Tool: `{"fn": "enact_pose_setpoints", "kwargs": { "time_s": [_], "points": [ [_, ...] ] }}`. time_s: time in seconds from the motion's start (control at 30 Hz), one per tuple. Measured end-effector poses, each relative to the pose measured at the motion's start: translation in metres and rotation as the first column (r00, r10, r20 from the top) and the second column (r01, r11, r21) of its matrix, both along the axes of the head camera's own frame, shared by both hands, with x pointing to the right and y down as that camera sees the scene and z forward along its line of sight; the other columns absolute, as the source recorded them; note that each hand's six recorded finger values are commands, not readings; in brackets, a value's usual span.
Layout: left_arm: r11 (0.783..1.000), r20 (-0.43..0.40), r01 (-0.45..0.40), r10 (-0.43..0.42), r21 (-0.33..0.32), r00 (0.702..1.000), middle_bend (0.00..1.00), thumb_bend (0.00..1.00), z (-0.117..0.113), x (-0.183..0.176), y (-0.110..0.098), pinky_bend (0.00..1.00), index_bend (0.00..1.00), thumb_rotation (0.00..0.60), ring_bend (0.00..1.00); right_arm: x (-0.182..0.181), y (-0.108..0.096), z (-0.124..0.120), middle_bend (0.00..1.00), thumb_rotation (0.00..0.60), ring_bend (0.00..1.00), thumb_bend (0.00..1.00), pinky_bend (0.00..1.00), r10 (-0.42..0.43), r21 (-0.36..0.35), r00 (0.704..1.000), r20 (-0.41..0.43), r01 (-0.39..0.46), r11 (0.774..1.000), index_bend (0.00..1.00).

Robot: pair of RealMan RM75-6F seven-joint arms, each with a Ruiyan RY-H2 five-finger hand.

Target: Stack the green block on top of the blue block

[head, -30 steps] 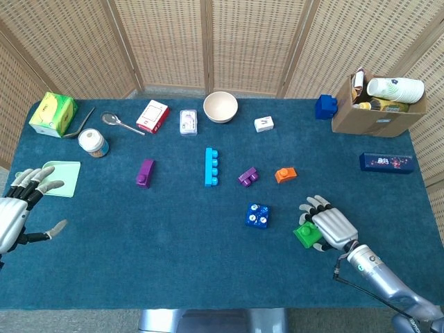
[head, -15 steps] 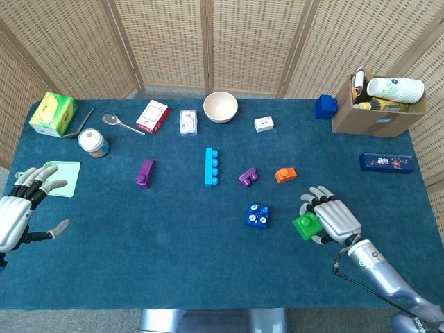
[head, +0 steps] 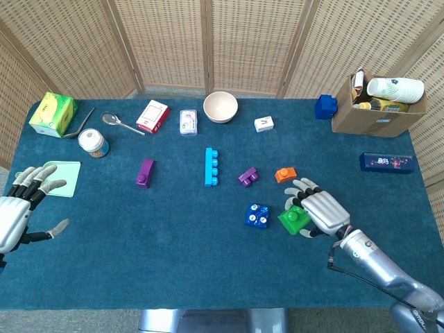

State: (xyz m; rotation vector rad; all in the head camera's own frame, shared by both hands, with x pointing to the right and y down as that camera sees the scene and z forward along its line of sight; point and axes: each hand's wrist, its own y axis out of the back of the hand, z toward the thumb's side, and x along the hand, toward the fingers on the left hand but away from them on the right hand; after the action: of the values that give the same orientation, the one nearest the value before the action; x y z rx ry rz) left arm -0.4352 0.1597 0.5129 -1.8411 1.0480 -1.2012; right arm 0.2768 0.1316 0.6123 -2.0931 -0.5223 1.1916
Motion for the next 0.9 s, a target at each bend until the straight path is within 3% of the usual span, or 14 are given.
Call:
{"fn": "enact_pose_setpoints", "kwargs": {
  "time_s": [0.43, 0.9],
  "points": [
    [1.0, 0.005, 0.015, -0.015, 0.008, 1.0, 0.07, 0.34, -0.005, 0.0, 0.007, 0.0, 0.21, 0.492, 0.0, -0.021, -0.022, -0.002, 0.19, 0.6, 0.0, 0.18, 0.0, -0.137, 0.031, 0.988, 0.07, 0.135, 0.99, 0.44],
    [0.999, 0.018, 0.041, -0.041, 0.0, 0.999, 0.07, 0.34, -0.003, 0.006, 0.013, 0.0, 0.21, 0.495, 0.0, -0.044, -0.044, 0.004, 0.19, 0.598, 0.0, 0.18, 0.0, -0.286, 0.075, 0.949, 0.135, 0.278, 0.958, 0.44]
  ]
}}
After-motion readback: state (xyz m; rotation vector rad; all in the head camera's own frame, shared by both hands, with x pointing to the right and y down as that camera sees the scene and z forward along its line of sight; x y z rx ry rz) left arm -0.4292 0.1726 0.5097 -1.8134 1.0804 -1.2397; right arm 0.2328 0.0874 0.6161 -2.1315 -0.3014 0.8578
